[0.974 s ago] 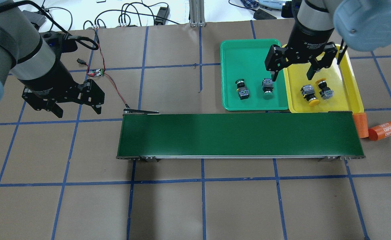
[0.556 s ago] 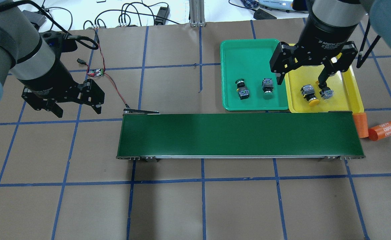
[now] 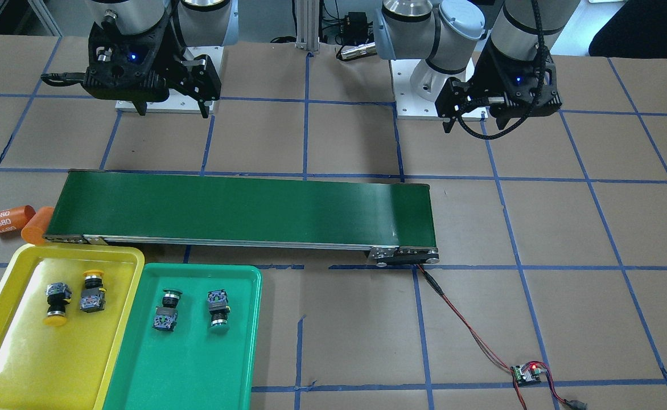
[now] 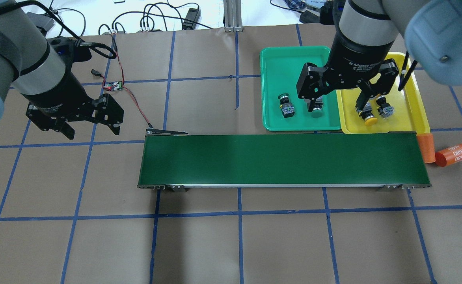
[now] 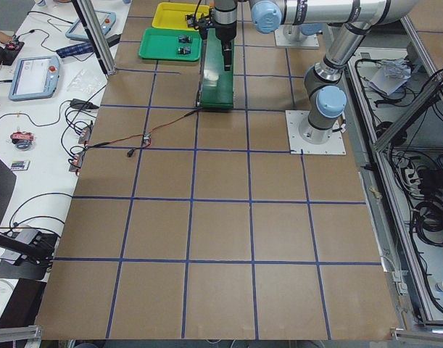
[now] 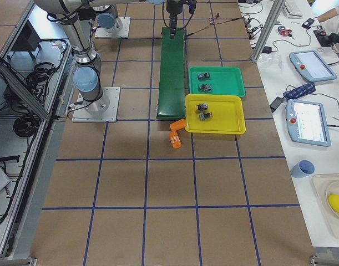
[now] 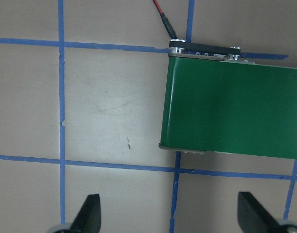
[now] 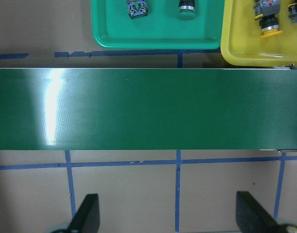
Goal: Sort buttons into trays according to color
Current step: 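Open the right gripper and lift it away from the trays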
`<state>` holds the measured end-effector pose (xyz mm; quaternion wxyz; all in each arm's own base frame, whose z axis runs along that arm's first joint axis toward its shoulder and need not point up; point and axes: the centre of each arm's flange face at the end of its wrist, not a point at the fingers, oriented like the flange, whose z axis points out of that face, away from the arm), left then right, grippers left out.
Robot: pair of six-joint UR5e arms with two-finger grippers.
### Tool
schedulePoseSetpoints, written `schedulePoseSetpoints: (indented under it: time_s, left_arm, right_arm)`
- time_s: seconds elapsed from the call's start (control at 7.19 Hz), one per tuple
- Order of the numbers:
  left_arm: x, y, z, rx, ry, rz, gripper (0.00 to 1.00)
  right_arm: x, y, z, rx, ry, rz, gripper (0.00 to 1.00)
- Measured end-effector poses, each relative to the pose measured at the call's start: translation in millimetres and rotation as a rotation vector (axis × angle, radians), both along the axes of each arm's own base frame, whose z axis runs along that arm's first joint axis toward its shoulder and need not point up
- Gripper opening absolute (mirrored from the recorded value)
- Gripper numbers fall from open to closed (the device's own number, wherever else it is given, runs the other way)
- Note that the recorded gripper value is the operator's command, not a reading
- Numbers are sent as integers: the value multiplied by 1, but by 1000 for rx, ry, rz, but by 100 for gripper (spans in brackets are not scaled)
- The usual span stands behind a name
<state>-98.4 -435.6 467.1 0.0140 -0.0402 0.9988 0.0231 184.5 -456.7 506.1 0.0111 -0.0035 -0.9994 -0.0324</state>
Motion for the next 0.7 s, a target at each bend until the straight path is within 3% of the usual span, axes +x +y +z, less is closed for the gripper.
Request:
schedulePoseSetpoints:
  time_s: [0.7]
  left_arm:
    - [0,0,0,-1,0,4,100]
  right_arm:
    - [-4,-6,2,-34,20,21,100]
